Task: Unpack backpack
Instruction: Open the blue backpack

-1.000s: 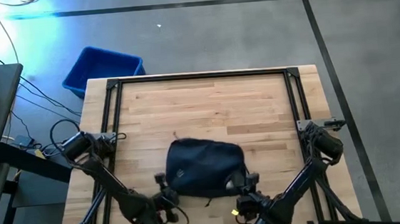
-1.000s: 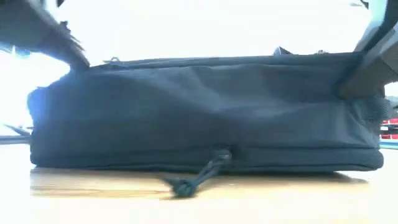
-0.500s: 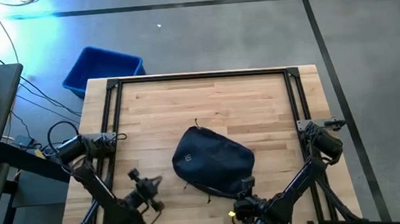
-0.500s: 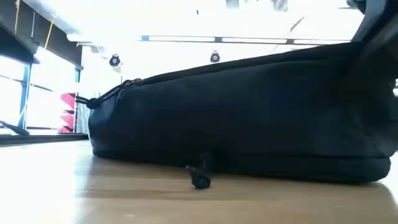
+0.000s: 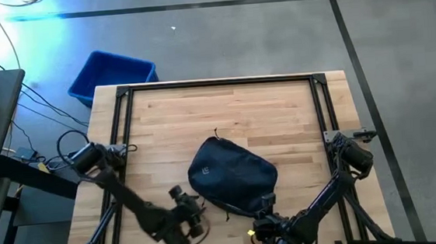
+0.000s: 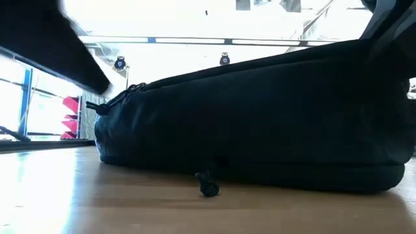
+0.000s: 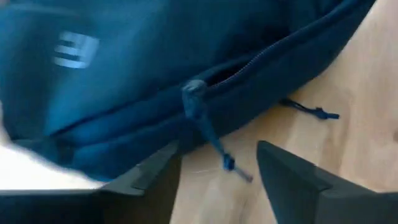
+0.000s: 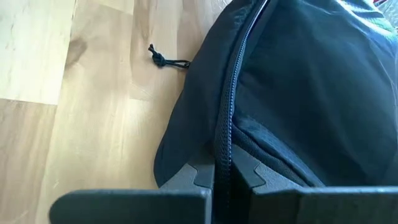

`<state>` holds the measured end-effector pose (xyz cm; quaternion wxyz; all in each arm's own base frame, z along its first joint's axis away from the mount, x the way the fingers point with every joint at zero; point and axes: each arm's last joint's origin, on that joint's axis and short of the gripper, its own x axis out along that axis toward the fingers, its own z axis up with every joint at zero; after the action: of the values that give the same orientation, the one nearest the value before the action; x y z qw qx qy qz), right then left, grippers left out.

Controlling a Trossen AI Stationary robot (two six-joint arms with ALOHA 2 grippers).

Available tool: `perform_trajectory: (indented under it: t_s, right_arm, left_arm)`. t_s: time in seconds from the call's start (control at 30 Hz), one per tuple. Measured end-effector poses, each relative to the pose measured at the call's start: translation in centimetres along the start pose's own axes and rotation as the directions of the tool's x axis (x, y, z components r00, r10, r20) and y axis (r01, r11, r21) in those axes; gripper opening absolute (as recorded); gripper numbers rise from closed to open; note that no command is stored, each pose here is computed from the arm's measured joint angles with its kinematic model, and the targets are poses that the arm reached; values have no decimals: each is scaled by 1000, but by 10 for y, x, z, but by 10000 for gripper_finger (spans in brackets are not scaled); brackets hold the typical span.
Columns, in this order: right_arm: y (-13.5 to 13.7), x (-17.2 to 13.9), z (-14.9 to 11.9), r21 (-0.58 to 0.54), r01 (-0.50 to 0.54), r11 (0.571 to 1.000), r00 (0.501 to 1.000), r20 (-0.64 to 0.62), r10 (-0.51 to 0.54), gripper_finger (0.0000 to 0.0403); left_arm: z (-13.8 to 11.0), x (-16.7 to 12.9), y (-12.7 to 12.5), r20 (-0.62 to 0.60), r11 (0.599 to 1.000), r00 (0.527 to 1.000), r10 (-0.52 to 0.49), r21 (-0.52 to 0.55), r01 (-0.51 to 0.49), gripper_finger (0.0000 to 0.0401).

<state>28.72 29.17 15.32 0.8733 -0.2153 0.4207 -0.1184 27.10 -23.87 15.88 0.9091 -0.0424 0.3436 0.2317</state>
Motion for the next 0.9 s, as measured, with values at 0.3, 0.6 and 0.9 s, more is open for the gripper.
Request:
perform_trajectory:
  t_s: [0.3, 0.6, 0.9]
  right_arm:
    - [0, 0, 0, 5, -6, 1000, 1000, 2, 6, 0]
    - [1, 0, 0, 6, -10, 1000, 1000, 0, 10, 0]
    - [1, 0, 0, -11, -24, 1000, 1000, -10, 24, 0]
  left_arm:
    - [13, 25, 15, -61, 995, 995, 78, -51, -81, 192]
    - [4, 18, 22, -79, 989, 985, 151, 12, -151, 12]
    - [-5, 8, 52, -156, 922, 909, 388, 78, -380, 1]
